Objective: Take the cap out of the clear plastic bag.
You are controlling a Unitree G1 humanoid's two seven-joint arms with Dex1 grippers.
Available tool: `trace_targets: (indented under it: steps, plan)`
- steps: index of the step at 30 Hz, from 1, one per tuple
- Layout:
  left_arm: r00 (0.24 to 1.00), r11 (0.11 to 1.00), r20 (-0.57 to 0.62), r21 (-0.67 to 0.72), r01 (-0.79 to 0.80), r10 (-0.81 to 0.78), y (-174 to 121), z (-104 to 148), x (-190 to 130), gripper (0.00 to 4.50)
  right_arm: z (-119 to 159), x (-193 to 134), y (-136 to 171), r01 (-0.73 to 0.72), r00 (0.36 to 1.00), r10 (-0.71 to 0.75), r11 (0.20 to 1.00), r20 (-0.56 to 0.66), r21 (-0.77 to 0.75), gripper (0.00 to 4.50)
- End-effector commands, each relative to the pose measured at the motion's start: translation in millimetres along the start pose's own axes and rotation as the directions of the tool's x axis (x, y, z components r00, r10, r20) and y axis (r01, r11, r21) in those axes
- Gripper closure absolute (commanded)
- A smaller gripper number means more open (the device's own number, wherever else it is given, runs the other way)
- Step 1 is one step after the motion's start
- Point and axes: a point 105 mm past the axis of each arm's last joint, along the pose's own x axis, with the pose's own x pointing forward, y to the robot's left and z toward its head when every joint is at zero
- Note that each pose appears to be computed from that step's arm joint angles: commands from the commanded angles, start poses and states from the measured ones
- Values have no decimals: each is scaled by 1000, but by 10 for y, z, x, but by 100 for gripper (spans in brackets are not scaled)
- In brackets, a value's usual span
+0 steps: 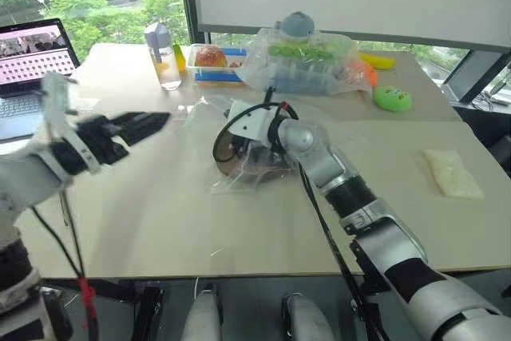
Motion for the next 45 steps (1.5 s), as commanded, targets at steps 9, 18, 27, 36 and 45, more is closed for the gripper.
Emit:
trace_targets:
  steps: [9, 18, 27, 36, 45]
  plan:
    - [987, 971, -48, -178, -158, 151, 364, -619, 322, 4, 80, -97, -222, 65, 998, -65, 998, 25, -22, 450]
    - [993, 965, -1, -234, -116, 119, 430, -691, 733, 4, 72, -181, -195, 58, 998, -58, 998, 12, -26, 450]
    - [986, 960, -48, -226, -167, 160, 586, -868, 915, 4, 147, -204, -84, 26, 999, -26, 1000, 24, -15, 450]
    - [966, 933, -111, -255, -255, 233, 764, -1133, 787, 4, 140, -201, -56, 16, 1000, -16, 1000, 15, -7, 450]
    - [984, 935, -123, -316, -163, 130, 707, -1244, 1185, 4, 221, -181, -42, 7, 999, -6, 1000, 44, -3, 450]
